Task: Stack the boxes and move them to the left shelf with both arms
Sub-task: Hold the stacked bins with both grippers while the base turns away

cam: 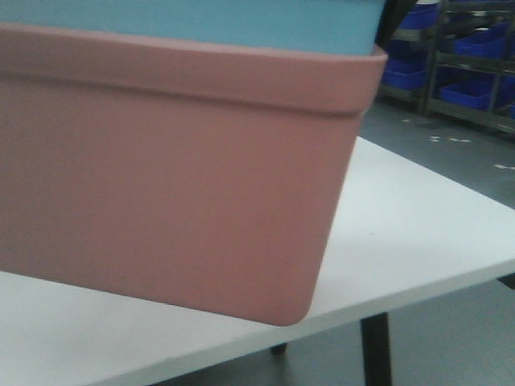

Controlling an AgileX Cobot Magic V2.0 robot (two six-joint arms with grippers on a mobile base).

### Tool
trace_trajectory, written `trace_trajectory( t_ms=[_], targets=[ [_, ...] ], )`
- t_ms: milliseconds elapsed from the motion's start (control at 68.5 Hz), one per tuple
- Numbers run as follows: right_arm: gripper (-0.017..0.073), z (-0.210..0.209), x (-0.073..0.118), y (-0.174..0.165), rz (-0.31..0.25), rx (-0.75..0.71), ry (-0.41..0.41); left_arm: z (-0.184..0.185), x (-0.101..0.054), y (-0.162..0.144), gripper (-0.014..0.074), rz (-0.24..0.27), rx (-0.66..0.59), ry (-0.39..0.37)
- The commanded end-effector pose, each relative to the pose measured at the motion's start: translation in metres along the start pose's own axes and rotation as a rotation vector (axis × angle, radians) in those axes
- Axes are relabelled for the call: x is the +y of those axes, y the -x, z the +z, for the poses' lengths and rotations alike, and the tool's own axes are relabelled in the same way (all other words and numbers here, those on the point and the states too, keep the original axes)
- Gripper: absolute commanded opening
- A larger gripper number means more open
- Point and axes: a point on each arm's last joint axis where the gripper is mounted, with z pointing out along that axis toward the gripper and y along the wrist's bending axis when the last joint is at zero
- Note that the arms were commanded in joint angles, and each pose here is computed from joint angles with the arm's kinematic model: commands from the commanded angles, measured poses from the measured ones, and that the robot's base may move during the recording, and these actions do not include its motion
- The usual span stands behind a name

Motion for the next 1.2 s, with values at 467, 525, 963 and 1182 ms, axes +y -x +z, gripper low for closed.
trace_trajectory(
  t_ms=[467,525,963,1182],
  targets=[
    [0.0057,-0.0301,0.0209,0.0261,0.024,-0.262,0.279,-0.0301,-0.0290,0.0173,-0.0012,-0.022,-0.188,-0.335],
    [0.0057,-0.0301,0.0209,0.0261,0.024,-0.262,0.279,-0.0301,-0.0290,0.0173,-0.0012,-0.022,-0.188,-0.335],
    [0.0057,-0.0301,0.0209,0.0261,0.024,-0.262,0.279,-0.0302,-0.0291,0.0174,-0.0012,-0.022,-0.189,-0.336],
    [0.0057,-0.0301,0.0209,0.0261,0.024,-0.262,0.279,-0.0302,-0.0291,0.0174,-0.0012,-0.022,-0.189,-0.336]
  ],
)
